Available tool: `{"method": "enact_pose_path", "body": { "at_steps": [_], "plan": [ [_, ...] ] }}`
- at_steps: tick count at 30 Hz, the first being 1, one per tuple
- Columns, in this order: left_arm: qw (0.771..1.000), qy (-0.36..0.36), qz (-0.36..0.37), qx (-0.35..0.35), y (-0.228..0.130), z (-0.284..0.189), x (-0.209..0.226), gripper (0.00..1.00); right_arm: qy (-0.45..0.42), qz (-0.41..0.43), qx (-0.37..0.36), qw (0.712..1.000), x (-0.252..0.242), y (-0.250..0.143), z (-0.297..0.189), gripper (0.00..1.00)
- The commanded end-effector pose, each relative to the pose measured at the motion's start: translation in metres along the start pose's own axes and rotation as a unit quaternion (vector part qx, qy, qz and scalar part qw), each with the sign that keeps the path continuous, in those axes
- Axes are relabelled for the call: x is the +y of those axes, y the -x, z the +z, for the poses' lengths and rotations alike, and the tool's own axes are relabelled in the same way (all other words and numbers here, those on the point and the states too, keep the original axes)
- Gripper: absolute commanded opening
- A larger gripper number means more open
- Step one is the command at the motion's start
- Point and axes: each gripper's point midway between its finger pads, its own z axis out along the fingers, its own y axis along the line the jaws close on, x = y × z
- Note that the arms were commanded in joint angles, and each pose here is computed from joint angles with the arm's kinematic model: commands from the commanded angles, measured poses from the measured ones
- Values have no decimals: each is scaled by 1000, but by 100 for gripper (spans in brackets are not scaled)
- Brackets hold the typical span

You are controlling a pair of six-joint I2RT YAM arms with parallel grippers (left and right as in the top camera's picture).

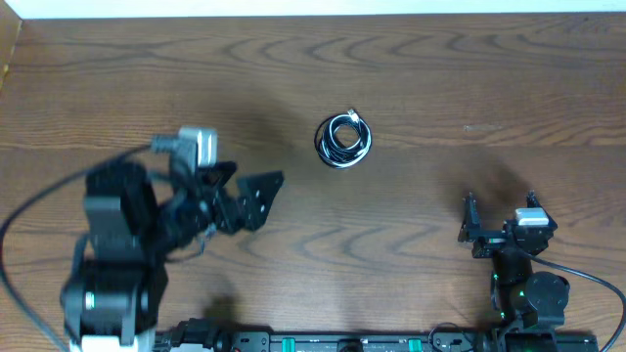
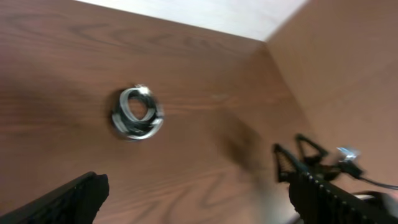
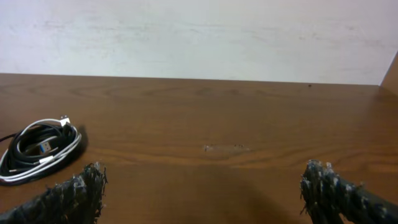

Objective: Untangle cables
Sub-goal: 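Reach the left gripper forward to the coiled black and white cables, then close the left gripper on the cable coil and lift it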

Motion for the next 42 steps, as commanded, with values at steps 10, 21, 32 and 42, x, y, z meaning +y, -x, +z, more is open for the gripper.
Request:
{"method": "enact_pose_path", "body": {
  "at_steps": [10, 21, 32, 42],
  "plan": [
    [959, 202, -82, 179, -2, 49, 50, 98, -5, -3, 3, 1000, -1, -2, 0, 99],
    [922, 213, -178, 271, -46, 154, 77, 85, -5, -3, 3, 1000, -1, -2, 0, 99],
    [908, 250, -227, 249, -79, 251, 99, 62, -5, -3, 3, 1000, -1, -2, 0, 99],
    [916, 267, -197, 227, -100, 303, 124, 64, -4, -3, 3, 1000, -1, -2, 0, 99]
  ]
}}
